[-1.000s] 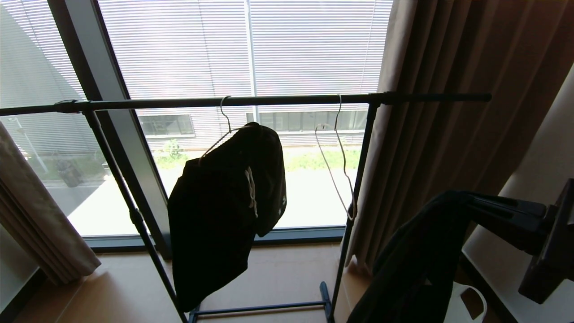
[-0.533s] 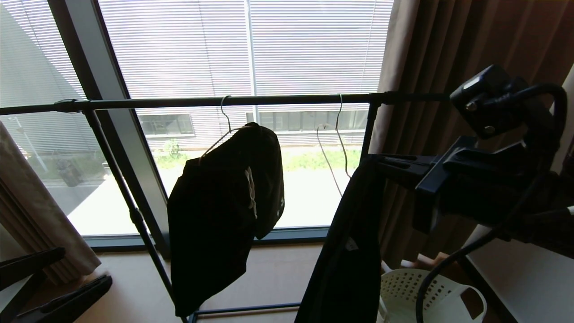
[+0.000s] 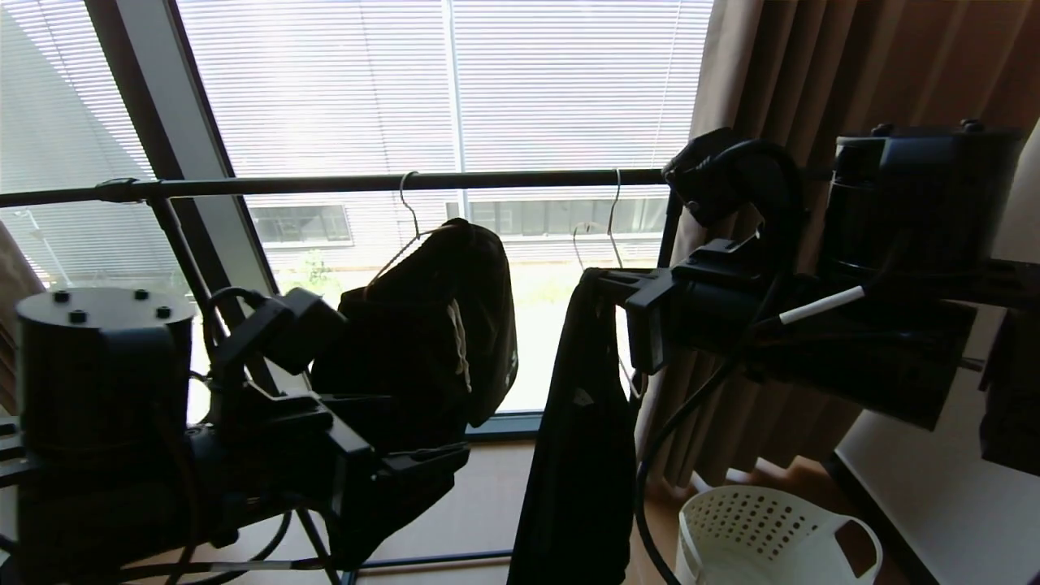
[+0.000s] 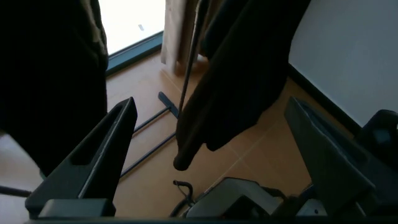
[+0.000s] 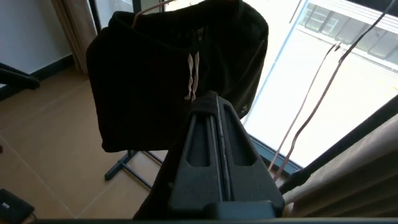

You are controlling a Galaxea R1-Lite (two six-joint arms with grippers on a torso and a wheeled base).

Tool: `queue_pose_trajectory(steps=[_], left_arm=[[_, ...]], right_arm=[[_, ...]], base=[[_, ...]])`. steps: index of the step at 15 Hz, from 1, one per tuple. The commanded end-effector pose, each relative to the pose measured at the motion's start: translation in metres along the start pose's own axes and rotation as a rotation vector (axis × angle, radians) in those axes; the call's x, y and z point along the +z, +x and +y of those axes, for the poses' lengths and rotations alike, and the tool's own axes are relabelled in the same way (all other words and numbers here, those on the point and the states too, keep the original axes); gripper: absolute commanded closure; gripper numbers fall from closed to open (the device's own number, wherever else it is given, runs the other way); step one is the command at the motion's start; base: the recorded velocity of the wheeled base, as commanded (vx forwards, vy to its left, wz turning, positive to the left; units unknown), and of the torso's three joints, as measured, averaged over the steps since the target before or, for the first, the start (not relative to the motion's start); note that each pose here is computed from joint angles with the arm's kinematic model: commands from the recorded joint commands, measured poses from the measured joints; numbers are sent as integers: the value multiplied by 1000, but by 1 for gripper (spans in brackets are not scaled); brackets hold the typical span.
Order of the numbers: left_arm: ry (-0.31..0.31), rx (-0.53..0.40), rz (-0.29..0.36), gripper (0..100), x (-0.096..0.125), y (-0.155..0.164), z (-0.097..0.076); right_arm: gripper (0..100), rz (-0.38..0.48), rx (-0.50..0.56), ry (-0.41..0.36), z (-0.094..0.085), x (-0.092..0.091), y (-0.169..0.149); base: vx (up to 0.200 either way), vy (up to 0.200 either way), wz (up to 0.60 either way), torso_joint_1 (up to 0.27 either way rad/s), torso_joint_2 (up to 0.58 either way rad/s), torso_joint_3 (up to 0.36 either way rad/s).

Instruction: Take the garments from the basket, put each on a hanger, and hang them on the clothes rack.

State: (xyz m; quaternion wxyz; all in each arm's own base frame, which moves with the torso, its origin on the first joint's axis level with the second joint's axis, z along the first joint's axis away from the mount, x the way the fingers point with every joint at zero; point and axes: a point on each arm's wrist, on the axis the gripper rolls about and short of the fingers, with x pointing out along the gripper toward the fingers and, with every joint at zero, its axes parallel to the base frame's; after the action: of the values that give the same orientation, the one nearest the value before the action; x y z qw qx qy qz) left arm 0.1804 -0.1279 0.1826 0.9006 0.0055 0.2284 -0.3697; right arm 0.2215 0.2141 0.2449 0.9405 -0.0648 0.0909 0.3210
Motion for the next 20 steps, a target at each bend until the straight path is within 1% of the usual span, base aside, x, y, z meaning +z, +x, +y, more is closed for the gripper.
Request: queue_pose_trajectory(steps=[1, 5, 8, 10, 12, 14, 16, 18, 20], left_arm=[[7, -51, 90, 0, -2, 61, -7], [-13, -50, 104, 0, 1, 87, -4], [-16, -49, 111, 0, 2, 96, -3], [-14, -56, 108, 0, 3, 97, -6], [-14, -37, 112, 0, 4, 106, -5], [-12, 8, 117, 0, 4, 122, -1], [-13, 18, 116, 0, 6, 131, 1], [-12, 35, 128, 0, 4, 143, 4], [-11, 61, 147, 0, -1, 155, 6]], right_arm=[[100, 22, -3, -1, 1, -5, 14], [100, 39, -2, 0, 2, -10, 23], [100, 25, -4, 3, 3, -12, 29], [100, 28, -4, 11, 3, -13, 28], [100, 14, -5, 21, 3, -9, 25], [100, -5, -43, 23, 2, -4, 18], [100, -20, -48, 27, 1, 0, 12], [100, -29, -50, 28, -1, 1, 1], [100, -23, -49, 27, -1, -2, -7]], base=[[0, 0, 0, 0, 0, 0], [0, 0, 0, 0, 0, 0], [0, 0, 0, 0, 0, 0], [0, 0, 0, 0, 0, 0], [0, 0, 0, 0, 0, 0], [0, 0, 0, 0, 0, 0], [0, 0, 0, 0, 0, 0], [0, 0, 0, 0, 0, 0], [0, 0, 0, 0, 0, 0]])
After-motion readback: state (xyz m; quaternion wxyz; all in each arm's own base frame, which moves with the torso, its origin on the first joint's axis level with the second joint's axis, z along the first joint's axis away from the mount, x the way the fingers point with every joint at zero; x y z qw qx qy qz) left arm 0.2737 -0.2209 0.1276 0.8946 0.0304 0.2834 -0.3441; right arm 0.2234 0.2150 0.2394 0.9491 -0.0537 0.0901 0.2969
